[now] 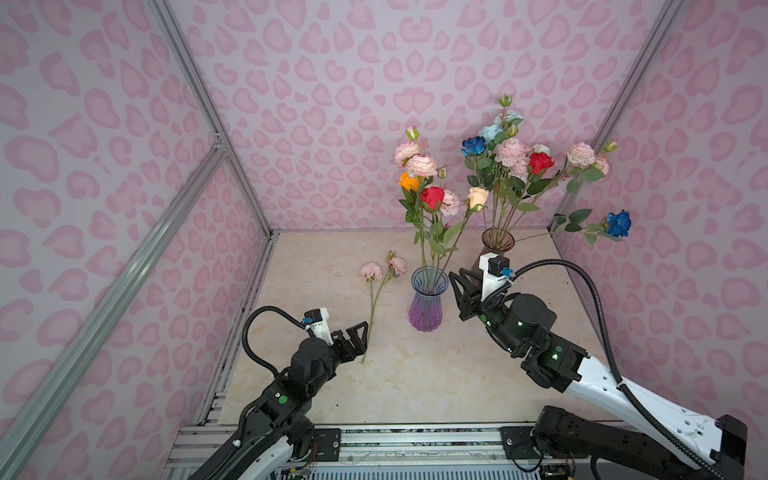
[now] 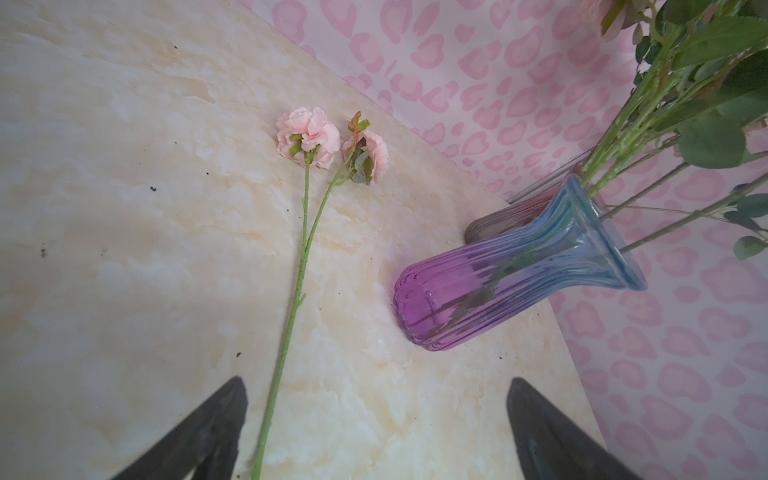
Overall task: Arrange the flowers into the vase
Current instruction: 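Open right gripper and withdraw it while left gripper reaches toward the pink rose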
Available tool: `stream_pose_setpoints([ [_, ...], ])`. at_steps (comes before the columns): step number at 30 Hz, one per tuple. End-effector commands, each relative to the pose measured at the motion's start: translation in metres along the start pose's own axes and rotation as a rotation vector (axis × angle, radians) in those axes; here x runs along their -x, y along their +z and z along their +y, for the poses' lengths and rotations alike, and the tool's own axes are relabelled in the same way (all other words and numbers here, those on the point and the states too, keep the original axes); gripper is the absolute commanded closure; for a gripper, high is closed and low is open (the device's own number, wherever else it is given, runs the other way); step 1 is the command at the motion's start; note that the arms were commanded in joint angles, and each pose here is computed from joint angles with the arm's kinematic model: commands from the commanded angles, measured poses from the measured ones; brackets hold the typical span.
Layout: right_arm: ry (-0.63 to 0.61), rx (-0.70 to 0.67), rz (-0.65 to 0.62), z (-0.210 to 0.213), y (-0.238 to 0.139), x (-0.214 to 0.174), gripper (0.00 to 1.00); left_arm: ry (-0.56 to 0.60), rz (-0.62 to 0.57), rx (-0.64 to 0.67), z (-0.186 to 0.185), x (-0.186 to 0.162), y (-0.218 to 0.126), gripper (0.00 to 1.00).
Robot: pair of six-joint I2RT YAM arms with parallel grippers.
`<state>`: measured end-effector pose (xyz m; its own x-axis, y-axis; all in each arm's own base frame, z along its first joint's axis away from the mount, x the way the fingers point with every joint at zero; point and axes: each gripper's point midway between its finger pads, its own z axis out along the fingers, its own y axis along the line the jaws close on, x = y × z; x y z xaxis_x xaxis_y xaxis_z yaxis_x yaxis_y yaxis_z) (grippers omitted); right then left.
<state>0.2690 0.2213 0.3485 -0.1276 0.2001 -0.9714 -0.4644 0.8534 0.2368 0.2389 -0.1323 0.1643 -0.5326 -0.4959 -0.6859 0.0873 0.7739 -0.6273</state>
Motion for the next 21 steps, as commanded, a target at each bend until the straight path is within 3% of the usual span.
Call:
stream_pose_setpoints([
  [1, 0.027, -0.086, -0.028, -0.02, -0.011, -0.002, 0.68, 0.044, 0.001, 0.016, -0.005, 0.007, 0.005, 0.03],
  [7, 0.074, -0.128, 0.037, -0.038, -0.021, -0.041, 0.63, 0.144, 0.12, 0.227, 0.013, 0.002, 0.029, 0.12],
  [12, 0.105, -0.246, 0.096, -0.064, -0.03, -0.074, 0.62, 0.259, 0.333, 0.406, 0.026, -0.017, 0.058, 0.24],
  [21, 0.239, -0.375, 0.084, -0.105, -0.046, -0.102, 0.6, 0.339, 0.477, 0.48, 0.035, -0.045, 0.105, 0.27],
])
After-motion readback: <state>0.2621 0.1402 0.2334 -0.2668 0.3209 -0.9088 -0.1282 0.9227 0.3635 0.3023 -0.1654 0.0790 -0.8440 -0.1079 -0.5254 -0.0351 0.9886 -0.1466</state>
